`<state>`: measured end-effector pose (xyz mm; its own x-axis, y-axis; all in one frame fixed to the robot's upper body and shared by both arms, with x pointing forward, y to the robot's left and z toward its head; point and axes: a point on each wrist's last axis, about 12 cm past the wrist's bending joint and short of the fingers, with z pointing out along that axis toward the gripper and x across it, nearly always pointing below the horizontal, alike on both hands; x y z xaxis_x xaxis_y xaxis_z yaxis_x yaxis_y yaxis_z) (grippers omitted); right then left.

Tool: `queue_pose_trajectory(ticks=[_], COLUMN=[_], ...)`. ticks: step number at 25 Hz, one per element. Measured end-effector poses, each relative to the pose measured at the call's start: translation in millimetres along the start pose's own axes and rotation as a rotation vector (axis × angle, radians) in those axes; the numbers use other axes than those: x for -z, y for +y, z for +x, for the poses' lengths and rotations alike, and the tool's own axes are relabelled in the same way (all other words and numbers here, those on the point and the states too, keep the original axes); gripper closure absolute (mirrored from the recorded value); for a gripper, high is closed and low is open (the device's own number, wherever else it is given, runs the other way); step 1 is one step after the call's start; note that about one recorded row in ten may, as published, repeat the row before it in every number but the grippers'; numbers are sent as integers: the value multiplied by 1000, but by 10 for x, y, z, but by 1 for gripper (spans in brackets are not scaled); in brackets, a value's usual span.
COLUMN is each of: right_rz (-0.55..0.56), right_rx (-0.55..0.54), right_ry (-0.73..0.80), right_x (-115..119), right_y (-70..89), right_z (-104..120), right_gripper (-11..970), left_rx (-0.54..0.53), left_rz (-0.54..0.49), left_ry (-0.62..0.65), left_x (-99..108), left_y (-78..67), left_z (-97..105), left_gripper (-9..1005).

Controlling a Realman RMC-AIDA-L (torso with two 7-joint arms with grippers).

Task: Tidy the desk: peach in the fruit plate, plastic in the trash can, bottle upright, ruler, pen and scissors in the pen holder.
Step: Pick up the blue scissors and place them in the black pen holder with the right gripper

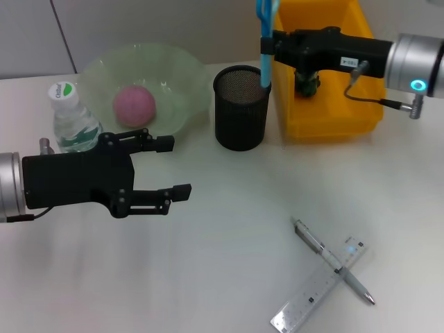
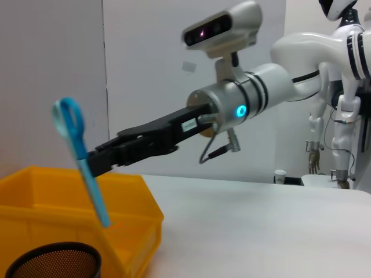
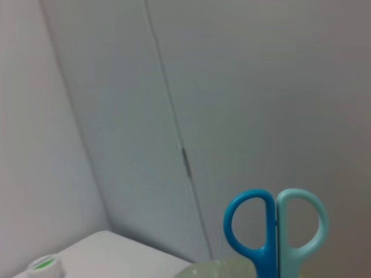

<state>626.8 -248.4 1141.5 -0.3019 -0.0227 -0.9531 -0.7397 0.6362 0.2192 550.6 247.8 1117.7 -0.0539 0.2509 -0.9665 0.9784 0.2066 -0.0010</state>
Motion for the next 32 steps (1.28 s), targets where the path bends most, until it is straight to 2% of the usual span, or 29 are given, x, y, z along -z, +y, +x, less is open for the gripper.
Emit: queue_pose_trajectory(ticks=[11,22,32], right_rz=[73,98,109], right_rx=[3,39,43], right_ry=[13,49,58], right_x=[-236,-438,-468], right_y=[-43,-10,-9], right_z=[81,181,206], right_gripper=[652,638,625], left_rx=[1,-8,-10], left_rz=[1,5,2], left_ry=[-1,-1,-2], left_x=[2,-15,6], left_y=[-12,-13,-17], left_z=[13,8,17], left_gripper=[164,164,164])
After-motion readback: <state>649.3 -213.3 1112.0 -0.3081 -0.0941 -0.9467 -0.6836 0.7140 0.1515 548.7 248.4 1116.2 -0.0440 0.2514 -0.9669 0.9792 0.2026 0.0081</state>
